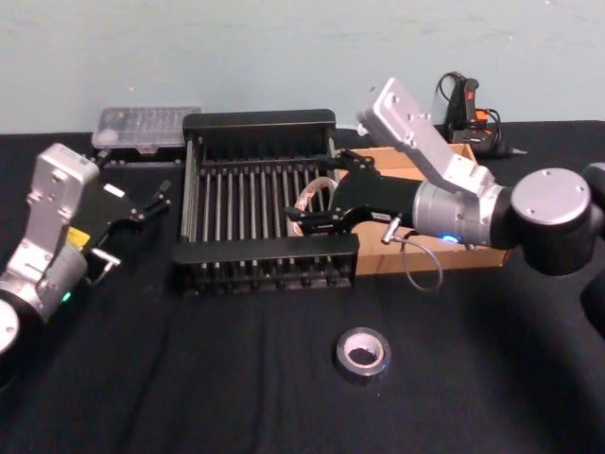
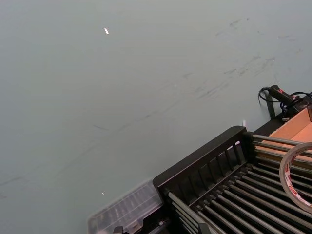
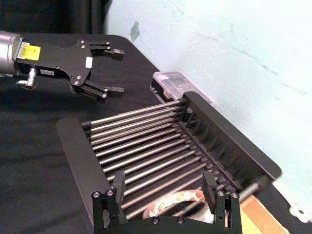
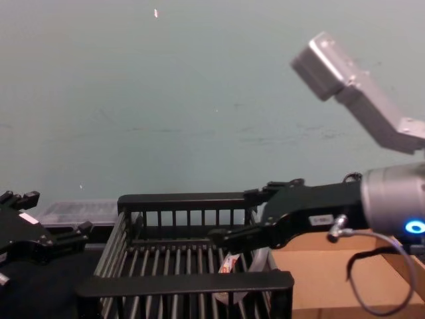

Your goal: Pick up the white tape and place it into the black box , Pick up the silver tape and place it into the brown box.

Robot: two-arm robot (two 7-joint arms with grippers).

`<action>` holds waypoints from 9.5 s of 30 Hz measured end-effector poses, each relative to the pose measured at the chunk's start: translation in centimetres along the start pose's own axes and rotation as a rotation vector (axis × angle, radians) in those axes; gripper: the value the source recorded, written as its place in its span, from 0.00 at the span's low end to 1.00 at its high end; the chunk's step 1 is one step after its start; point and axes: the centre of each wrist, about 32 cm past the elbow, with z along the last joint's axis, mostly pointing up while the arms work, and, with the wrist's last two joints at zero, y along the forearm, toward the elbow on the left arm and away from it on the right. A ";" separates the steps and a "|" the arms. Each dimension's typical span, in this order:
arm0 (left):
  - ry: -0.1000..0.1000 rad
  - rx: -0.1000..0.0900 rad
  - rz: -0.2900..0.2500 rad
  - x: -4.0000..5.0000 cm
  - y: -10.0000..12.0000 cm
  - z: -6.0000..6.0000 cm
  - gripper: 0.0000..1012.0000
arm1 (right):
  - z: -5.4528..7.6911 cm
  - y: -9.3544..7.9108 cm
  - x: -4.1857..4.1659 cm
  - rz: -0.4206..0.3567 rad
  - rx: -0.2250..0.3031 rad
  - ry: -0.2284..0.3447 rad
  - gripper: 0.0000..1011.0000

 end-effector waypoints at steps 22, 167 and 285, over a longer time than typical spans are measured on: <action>0.000 0.000 0.000 0.00 0.0 0.0 0.99 | -1.6 -9.4 -1.67 0.003 -0.028 0.025 0.99; 0.000 0.000 0.000 0.00 0.0 0.0 0.99 | -5.2 -6.7 -3.87 0.178 -0.316 0.122 0.13; 0.000 0.000 0.000 0.00 0.0 0.0 0.99 | -4.4 -6.1 6.18 -0.308 -0.271 0.257 0.99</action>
